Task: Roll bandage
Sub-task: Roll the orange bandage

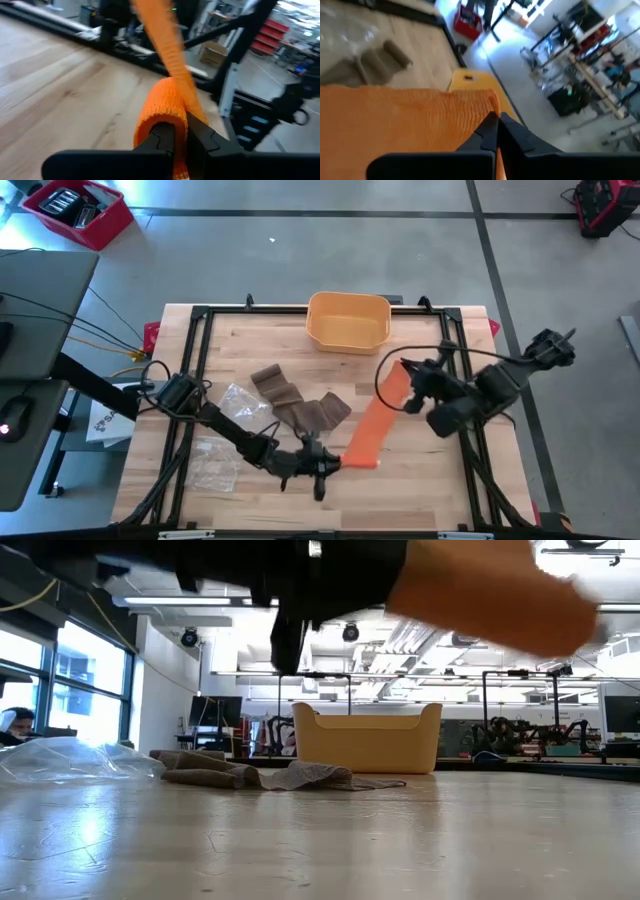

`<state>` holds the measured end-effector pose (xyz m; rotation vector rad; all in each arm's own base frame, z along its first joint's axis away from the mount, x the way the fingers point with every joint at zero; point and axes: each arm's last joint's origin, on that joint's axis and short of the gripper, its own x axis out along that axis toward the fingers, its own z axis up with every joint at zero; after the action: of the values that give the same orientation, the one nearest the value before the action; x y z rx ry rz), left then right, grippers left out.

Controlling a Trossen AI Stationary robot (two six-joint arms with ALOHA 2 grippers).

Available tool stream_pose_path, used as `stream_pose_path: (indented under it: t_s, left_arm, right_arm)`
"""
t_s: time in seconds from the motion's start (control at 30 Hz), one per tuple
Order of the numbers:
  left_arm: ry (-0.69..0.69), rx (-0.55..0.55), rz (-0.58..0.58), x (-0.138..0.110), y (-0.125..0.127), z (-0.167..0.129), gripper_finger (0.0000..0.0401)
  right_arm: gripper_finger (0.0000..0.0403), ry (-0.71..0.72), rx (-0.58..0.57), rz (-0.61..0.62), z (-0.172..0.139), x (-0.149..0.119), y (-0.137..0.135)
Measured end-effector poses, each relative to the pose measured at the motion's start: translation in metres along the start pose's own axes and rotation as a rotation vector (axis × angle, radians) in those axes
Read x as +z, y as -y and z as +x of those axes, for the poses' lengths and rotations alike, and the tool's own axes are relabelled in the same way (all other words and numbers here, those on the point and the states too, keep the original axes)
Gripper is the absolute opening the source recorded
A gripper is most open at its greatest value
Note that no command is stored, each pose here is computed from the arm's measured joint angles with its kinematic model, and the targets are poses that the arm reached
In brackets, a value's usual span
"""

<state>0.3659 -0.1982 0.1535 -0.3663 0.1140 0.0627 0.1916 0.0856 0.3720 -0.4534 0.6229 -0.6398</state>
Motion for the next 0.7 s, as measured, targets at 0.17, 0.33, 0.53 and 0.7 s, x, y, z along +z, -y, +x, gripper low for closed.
stream_pose_path:
  t_s: [0.17, 0.33, 0.53, 0.7]
  left_arm:
    - [-0.001, -0.154, 0.025, 0.011, 0.027, 0.000, 0.0012]
    - [0.042, -0.181, 0.107, 0.016, 0.049, -0.005, 0.0012]
    - [0.089, -0.199, 0.151, 0.024, 0.062, -0.008, 0.0012]
    - [0.164, -0.213, 0.158, 0.033, 0.064, -0.008, 0.0012]
  right_arm:
    - [0.0000, -0.094, 0.052, -0.051, 0.029, -0.023, -0.024]
    - [0.0000, -0.053, 0.237, -0.065, 0.056, -0.054, -0.072]
    - [0.0000, 0.025, 0.438, 0.032, 0.079, -0.105, -0.112]
    - [0.0028, -0.035, 0.557, 0.131, 0.087, -0.135, -0.121]
